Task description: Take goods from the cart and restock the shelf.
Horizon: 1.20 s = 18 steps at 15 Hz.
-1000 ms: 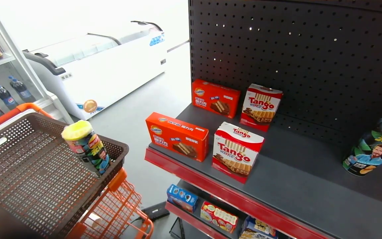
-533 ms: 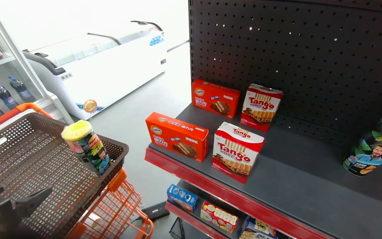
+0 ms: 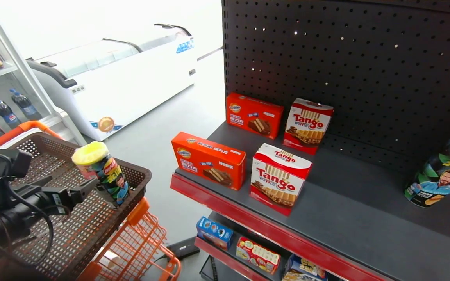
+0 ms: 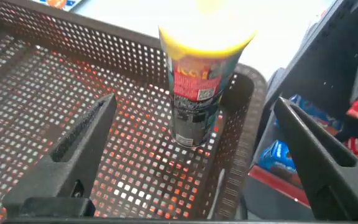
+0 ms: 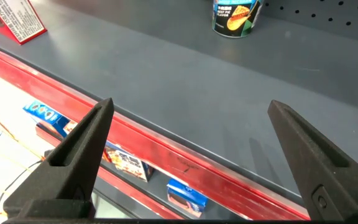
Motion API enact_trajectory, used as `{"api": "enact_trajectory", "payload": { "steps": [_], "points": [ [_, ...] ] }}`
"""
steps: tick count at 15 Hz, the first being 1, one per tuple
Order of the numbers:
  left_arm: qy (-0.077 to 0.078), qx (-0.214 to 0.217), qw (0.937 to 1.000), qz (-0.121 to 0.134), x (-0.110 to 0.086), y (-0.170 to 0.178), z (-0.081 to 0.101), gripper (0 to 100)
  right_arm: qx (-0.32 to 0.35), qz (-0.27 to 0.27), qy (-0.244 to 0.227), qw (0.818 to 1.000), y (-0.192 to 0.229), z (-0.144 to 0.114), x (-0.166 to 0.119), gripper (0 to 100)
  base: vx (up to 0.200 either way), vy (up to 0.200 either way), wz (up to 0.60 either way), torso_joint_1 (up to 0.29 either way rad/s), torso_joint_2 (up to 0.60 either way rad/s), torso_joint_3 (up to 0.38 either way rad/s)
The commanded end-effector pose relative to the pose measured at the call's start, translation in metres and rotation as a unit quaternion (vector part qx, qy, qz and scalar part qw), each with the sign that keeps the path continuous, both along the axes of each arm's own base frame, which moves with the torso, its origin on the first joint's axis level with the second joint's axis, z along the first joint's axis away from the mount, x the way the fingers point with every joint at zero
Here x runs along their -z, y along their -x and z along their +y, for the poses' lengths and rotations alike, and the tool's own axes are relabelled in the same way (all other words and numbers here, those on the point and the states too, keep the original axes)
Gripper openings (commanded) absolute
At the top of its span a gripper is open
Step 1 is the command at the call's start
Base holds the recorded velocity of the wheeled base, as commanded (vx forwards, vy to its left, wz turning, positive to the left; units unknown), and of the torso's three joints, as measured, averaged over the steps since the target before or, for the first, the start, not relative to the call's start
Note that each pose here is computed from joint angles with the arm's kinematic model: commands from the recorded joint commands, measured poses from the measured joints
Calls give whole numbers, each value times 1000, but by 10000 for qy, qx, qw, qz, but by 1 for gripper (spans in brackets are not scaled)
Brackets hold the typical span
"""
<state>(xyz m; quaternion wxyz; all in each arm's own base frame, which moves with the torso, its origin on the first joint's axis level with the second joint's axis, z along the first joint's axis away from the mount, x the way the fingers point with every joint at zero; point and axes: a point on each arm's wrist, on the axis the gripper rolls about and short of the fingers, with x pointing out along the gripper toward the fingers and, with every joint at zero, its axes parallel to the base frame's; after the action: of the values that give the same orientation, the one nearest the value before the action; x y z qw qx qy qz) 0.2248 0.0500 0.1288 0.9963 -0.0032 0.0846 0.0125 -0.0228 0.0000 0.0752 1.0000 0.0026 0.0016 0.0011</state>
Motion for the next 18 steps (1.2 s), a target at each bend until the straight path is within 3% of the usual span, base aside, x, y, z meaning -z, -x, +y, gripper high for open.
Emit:
{"api": "enact_trajectory", "payload": {
  "steps": [1, 5, 8, 14, 15, 18],
  "points": [
    [80, 79, 9989, 450, 38, -29, 8, 100, -5, -1, 3, 10000, 0, 0, 0, 100, 0, 0, 0, 0, 0, 0],
    [3, 552, 9985, -34, 50, -63, 14, 100, -5, -1, 3, 10000, 0, 0, 0, 100, 0, 0, 0, 0, 0, 0],
    [-12, 658, 9978, -125, 63, -78, 16, 100, -5, -1, 3, 10000, 0, 0, 0, 100, 0, 0, 0, 0, 0, 0],
    [-113, 696, 9964, -477, 70, -106, 19, 100, 3, -1, 3, 10000, 0, 0, 0, 100, 0, 0, 0, 0, 0, 0],
    [-136, 727, 9957, -558, 70, -110, 18, 0, -5, -1, 3, 10000, 0, 0, 0, 100, 0, 0, 0, 0, 0, 0],
    [-145, 757, 9952, -595, 69, -114, 17, 0, -5, -1, 3, 10000, 0, 0, 0, 100, 0, 0, 0, 0, 0, 0]
  ]
}}
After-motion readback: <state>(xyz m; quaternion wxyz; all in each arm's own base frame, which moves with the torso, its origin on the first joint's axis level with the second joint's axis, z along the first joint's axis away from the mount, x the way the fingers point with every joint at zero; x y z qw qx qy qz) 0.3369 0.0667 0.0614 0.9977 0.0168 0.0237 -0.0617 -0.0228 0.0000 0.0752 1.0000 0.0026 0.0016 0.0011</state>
